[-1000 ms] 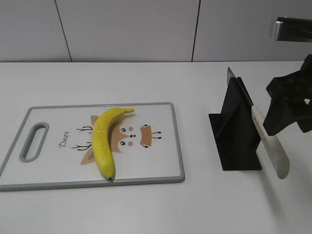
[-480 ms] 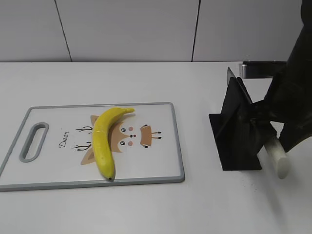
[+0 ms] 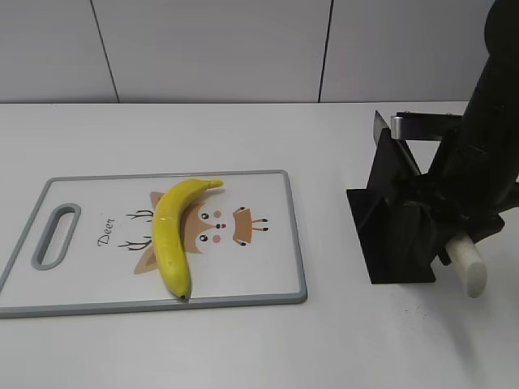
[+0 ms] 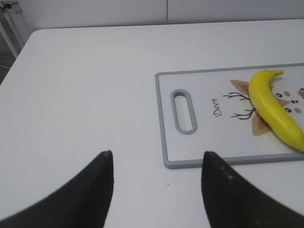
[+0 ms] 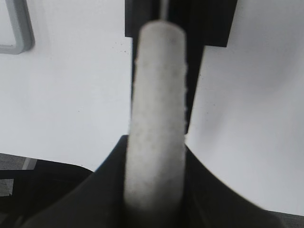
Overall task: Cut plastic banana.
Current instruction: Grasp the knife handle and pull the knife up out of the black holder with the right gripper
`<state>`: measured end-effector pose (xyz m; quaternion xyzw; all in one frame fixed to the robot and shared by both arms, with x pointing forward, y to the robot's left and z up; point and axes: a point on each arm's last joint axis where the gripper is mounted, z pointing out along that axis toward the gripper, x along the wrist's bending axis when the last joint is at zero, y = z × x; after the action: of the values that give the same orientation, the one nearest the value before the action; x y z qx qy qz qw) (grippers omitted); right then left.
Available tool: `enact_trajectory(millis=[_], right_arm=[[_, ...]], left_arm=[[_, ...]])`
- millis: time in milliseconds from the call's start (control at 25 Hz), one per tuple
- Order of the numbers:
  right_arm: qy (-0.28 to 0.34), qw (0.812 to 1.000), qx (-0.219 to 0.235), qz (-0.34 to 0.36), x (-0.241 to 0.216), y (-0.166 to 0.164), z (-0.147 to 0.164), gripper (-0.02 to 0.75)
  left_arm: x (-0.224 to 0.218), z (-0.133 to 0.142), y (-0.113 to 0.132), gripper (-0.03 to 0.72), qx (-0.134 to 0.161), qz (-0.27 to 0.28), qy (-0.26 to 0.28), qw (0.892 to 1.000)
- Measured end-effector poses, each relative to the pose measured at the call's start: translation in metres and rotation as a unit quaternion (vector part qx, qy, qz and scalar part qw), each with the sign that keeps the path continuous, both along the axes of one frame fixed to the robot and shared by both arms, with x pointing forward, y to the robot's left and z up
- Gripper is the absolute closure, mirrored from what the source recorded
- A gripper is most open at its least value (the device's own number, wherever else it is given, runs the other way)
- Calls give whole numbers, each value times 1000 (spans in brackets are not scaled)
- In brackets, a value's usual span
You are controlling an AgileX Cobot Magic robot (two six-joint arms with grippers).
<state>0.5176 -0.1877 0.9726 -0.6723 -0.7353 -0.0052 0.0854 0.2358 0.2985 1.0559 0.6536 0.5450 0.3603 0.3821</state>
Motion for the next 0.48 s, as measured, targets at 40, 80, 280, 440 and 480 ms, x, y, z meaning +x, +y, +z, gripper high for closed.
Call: enact_trajectory(millis=[40, 80, 280, 440, 480], right_arm=[[-1, 1000, 1, -1, 0, 0, 1, 549], [-4, 1000, 3, -1, 0, 0, 3, 549], [-32, 999, 14, 0, -3, 0, 24, 549], [-73, 997, 28, 4, -2, 0, 47, 549], [-85, 996, 32, 5, -2, 0, 54, 552]], left_arm=[[0, 0, 0, 126, 0, 0, 0, 1000], [0, 0, 0, 126, 0, 0, 0, 1000], [0, 0, 0, 126, 0, 0, 0, 1000], [0, 0, 0, 126, 1, 1, 0, 1000], [0, 0, 0, 126, 1, 1, 0, 1000]])
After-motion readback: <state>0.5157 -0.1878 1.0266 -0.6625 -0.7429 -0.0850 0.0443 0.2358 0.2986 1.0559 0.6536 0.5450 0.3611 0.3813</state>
